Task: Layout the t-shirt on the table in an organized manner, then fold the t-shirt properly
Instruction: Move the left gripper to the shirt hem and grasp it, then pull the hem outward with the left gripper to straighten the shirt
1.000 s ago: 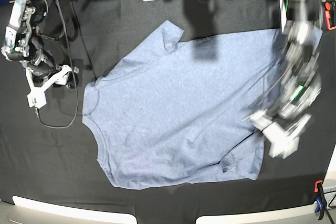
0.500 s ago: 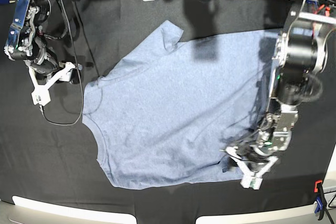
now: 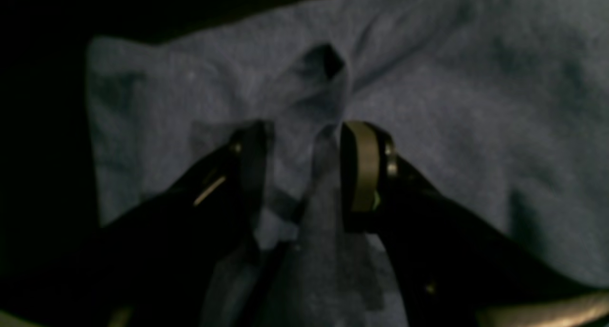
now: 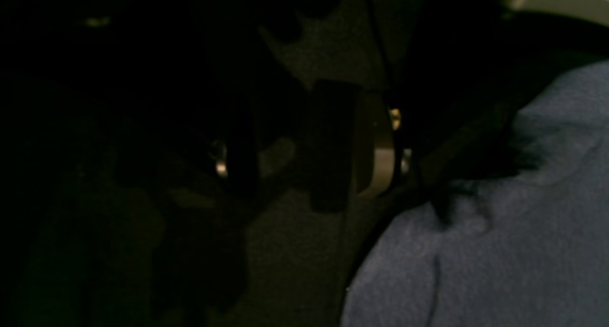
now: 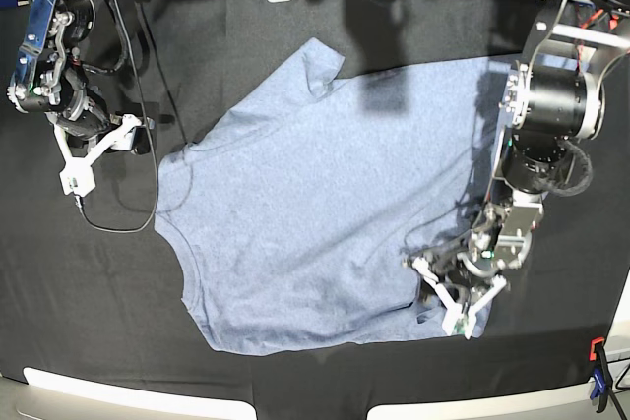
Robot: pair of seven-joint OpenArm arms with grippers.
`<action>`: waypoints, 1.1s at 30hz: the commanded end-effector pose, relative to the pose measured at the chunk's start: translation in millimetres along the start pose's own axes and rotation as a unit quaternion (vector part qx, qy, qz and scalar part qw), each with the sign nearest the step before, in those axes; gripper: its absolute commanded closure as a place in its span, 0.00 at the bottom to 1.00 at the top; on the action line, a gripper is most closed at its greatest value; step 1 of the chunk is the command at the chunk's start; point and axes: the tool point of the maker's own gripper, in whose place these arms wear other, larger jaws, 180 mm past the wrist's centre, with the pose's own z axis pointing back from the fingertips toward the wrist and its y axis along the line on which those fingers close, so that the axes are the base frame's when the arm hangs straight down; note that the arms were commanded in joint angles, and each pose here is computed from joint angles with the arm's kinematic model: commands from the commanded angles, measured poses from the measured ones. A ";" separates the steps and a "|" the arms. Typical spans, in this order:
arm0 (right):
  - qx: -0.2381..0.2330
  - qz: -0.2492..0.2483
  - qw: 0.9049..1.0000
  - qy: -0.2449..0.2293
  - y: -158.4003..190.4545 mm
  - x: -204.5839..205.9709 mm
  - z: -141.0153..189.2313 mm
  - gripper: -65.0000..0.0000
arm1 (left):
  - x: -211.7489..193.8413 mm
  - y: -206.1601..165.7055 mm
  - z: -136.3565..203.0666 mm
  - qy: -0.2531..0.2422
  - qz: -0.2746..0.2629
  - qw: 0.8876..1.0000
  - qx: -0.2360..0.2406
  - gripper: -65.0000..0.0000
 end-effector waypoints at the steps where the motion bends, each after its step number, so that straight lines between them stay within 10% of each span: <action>1: 0.001 0.010 1.000 -0.023 -1.4 16.7 5.6 0.52 | 34.5 10.8 -2.3 -0.038 -0.004 0.999 0.018 0.67; 7: 0.001 0.010 1.000 -0.017 -1.4 14.5 5.5 0.52 | 20.9 14.1 -2.1 -0.021 0.000 0.999 0.025 1.00; 19: 0.001 0.010 1.000 -0.019 -1.4 15.4 5.5 0.52 | 60.8 53.5 4.9 -0.045 0.010 0.998 0.054 1.00; 23: 0.001 0.010 1.000 -0.019 -1.4 15.4 5.5 0.52 | 50.8 51.6 5.9 -0.037 0.009 0.998 0.045 0.70; 33: 0.001 0.010 1.000 -0.014 -1.4 13.5 5.4 0.52 | -4.9 45.2 10.2 -0.011 -0.006 0.999 0.038 0.71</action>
